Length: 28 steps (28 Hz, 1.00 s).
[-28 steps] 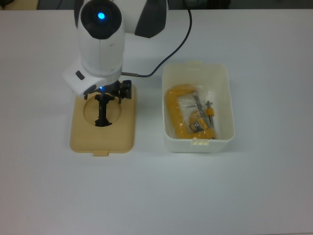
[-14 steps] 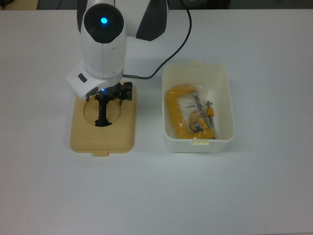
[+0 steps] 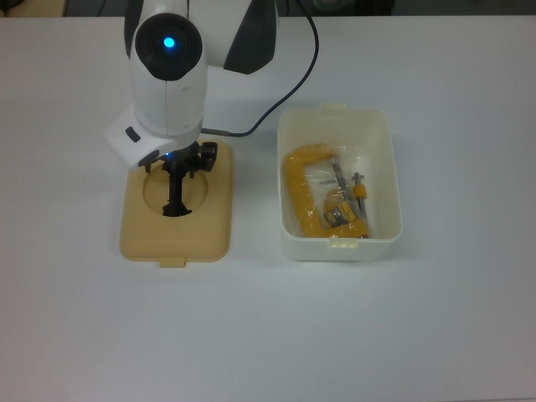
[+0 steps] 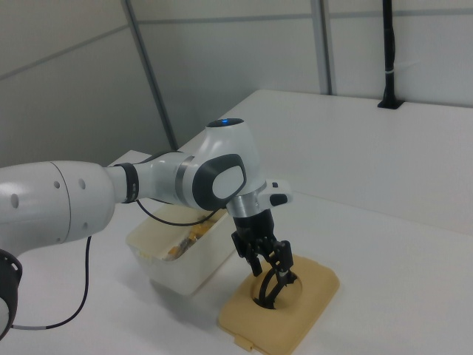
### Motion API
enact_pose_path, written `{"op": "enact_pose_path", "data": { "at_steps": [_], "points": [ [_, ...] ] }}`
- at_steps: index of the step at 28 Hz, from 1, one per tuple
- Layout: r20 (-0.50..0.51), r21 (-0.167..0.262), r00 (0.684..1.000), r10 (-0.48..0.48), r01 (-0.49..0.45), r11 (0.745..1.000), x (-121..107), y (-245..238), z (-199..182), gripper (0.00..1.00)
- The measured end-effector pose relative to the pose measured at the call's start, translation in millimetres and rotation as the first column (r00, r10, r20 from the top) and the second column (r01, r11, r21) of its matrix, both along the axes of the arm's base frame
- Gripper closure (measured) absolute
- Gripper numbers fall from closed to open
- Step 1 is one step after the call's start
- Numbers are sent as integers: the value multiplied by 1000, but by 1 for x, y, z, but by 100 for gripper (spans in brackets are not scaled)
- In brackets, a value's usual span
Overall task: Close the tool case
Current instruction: 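Close the gripper on the black handle of the lid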
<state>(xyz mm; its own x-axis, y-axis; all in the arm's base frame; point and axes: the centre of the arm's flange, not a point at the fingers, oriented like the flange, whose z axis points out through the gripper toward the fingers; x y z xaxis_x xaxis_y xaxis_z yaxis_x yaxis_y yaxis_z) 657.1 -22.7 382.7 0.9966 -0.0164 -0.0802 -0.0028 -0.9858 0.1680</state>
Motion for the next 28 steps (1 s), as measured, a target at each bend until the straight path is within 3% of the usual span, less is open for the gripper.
{"op": "enact_pose_path", "data": {
  "at_steps": [3,7,9,17,28],
  "points": [
    [-3,-5,1000,-6,6,1000,-1,-6,-1,38],
    [-9,-12,1000,-10,10,1000,-2,-11,-4,49],
    [-9,-13,1000,-10,9,1000,-1,-12,-6,62],
    [13,-11,1000,2,-2,1000,1,-3,-8,89],
    [30,-12,1000,-1,2,1000,3,5,-3,89]
  ]
}}
